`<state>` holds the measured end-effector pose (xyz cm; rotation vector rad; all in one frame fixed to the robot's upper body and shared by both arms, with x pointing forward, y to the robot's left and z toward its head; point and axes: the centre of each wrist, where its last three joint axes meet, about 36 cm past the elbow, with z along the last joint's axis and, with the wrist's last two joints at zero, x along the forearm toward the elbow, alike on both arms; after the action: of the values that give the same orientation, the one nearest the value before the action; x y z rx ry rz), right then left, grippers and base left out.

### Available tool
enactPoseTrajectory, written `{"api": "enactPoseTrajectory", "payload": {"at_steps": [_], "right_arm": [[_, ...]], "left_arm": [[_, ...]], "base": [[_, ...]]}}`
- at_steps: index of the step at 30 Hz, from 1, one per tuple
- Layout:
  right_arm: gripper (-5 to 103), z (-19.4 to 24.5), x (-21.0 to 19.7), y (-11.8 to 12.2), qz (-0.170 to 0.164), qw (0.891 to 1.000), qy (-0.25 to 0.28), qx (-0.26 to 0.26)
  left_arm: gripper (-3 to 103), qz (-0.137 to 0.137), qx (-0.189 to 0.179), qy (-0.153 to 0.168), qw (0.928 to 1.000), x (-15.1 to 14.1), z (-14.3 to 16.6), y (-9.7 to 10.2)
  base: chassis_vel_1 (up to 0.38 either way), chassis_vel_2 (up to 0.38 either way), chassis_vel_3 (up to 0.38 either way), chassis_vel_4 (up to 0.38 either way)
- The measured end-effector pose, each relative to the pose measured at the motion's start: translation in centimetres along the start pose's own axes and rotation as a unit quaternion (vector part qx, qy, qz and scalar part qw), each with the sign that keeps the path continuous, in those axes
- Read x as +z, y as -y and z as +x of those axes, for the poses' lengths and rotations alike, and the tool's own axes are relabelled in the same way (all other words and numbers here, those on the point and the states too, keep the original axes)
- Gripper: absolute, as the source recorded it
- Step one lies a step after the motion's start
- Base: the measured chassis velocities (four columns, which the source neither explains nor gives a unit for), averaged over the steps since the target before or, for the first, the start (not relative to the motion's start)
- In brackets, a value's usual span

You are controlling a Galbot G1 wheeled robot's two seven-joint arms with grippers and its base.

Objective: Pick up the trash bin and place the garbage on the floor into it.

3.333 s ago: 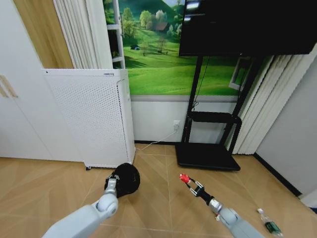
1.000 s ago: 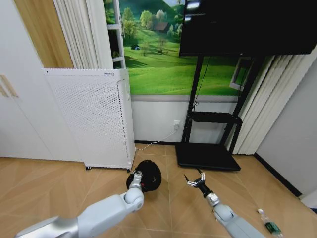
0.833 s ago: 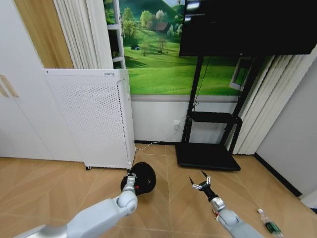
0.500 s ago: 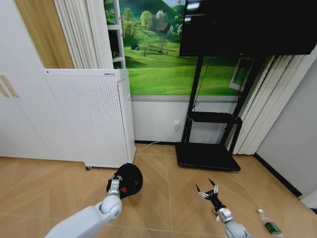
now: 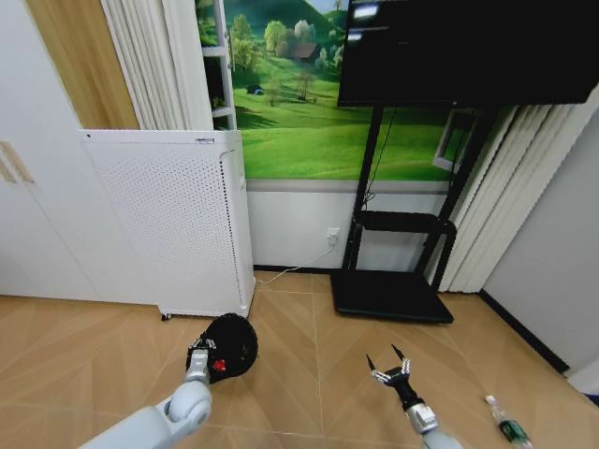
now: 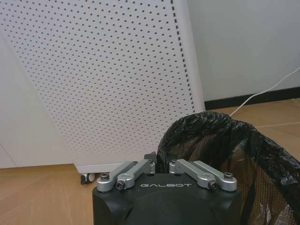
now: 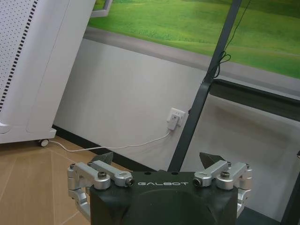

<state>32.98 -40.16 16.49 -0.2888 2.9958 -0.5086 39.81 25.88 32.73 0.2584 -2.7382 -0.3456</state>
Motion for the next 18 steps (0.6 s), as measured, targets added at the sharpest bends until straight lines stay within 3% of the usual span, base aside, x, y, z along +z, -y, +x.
{"api": "enactPoseTrajectory", "payload": {"at_steps": [18], "right_arm": [[100,1.5,-0.1,-1.5,0.021,1.0,-0.002,0.019]], "left_arm": [[7,0.006,0.003,0.008,0.9999,-0.2,0.8,-0.7]], "base": [[-0.241,-0.243,0.234,0.237]]}}
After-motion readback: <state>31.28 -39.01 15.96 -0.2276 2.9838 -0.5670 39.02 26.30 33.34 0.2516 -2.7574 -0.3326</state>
